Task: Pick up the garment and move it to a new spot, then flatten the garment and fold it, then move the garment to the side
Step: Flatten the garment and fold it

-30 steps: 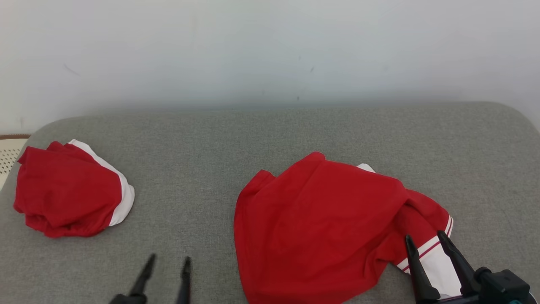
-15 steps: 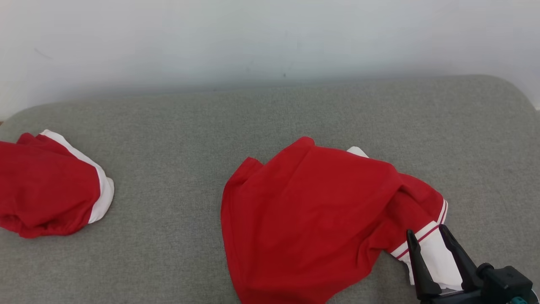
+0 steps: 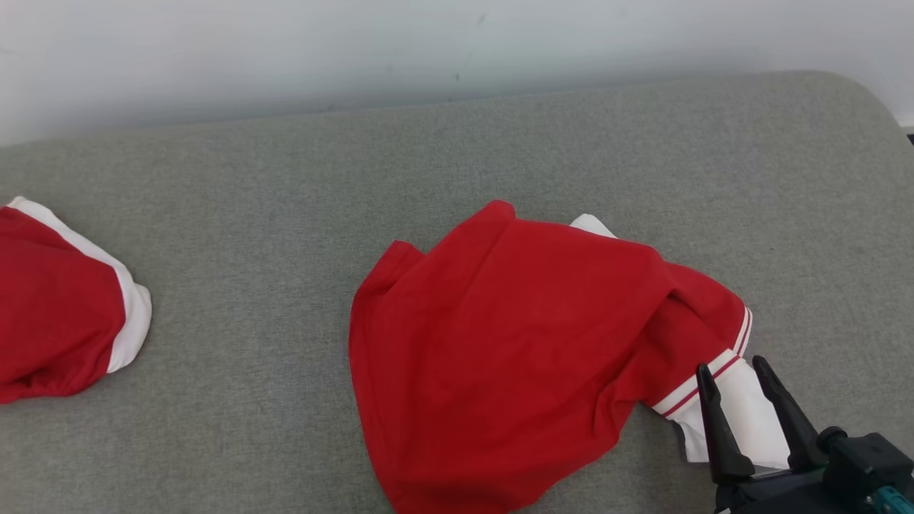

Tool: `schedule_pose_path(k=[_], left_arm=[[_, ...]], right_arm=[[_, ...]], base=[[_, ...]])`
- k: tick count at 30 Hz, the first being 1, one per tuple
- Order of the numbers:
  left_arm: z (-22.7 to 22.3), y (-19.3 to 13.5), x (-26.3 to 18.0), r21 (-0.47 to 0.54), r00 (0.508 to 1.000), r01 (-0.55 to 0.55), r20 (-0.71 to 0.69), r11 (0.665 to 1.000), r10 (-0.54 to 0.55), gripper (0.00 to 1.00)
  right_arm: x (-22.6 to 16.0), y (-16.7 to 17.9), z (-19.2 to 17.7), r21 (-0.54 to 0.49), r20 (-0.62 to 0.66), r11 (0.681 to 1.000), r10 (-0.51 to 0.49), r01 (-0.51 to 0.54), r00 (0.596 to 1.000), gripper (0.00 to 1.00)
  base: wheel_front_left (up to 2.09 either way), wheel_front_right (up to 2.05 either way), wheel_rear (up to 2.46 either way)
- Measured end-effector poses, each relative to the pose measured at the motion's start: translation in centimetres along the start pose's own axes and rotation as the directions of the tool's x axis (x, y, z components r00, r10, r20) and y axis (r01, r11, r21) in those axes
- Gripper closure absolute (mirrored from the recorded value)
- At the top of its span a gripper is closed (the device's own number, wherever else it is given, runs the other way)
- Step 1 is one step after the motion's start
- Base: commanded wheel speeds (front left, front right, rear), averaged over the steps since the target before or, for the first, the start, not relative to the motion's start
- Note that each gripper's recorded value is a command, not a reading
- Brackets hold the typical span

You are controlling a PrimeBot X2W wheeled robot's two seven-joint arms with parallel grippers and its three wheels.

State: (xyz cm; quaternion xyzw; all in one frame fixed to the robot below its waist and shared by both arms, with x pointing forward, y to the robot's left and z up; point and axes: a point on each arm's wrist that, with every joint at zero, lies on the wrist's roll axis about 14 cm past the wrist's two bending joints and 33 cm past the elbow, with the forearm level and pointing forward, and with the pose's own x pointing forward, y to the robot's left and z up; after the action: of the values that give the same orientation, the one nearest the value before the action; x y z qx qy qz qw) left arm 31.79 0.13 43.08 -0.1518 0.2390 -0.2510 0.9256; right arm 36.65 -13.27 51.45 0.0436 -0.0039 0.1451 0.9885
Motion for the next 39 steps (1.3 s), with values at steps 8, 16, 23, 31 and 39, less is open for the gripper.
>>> schedule_pose_path(k=[8,16,23,31,39], left_arm=[[-0.1,0.0,1.3,-0.003,1.000,0.012,0.003,1.000,-0.012,1.00],[-0.5,0.6,1.7,0.010,1.000,0.007,-0.006,1.000,-0.007,1.00],[-0.5,1.0,2.0,0.031,1.000,0.006,-0.009,0.999,-0.005,1.00],[-0.3,1.0,2.6,0.051,1.000,0.022,-0.015,0.998,-0.022,1.00],[-0.1,1.5,3.0,0.059,1.000,0.015,-0.019,0.998,-0.014,1.00]], right_arm=[[0.0,-1.6,-0.2,-0.009,-0.005,0.999,-0.045,0.044,0.999,0.00],[-1.7,-3.9,-2.0,0.024,-0.078,0.989,-0.142,0.144,0.987,0.00],[-5.4,-6.4,-6.2,0.047,-0.279,0.965,-0.237,0.260,0.931,0.00],[-6.7,-8.7,-8.9,0.059,-0.373,0.940,-0.291,0.336,0.881,0.00],[-4.9,-9.0,-11.1,0.098,-0.400,0.936,-0.273,0.338,0.875,0.00]], base=[[0.00,0.00,0.00],[0.00,0.00,0.00],[0.00,0.00,0.00],[0.00,0.00,0.00],[0.00,0.00,0.00]])
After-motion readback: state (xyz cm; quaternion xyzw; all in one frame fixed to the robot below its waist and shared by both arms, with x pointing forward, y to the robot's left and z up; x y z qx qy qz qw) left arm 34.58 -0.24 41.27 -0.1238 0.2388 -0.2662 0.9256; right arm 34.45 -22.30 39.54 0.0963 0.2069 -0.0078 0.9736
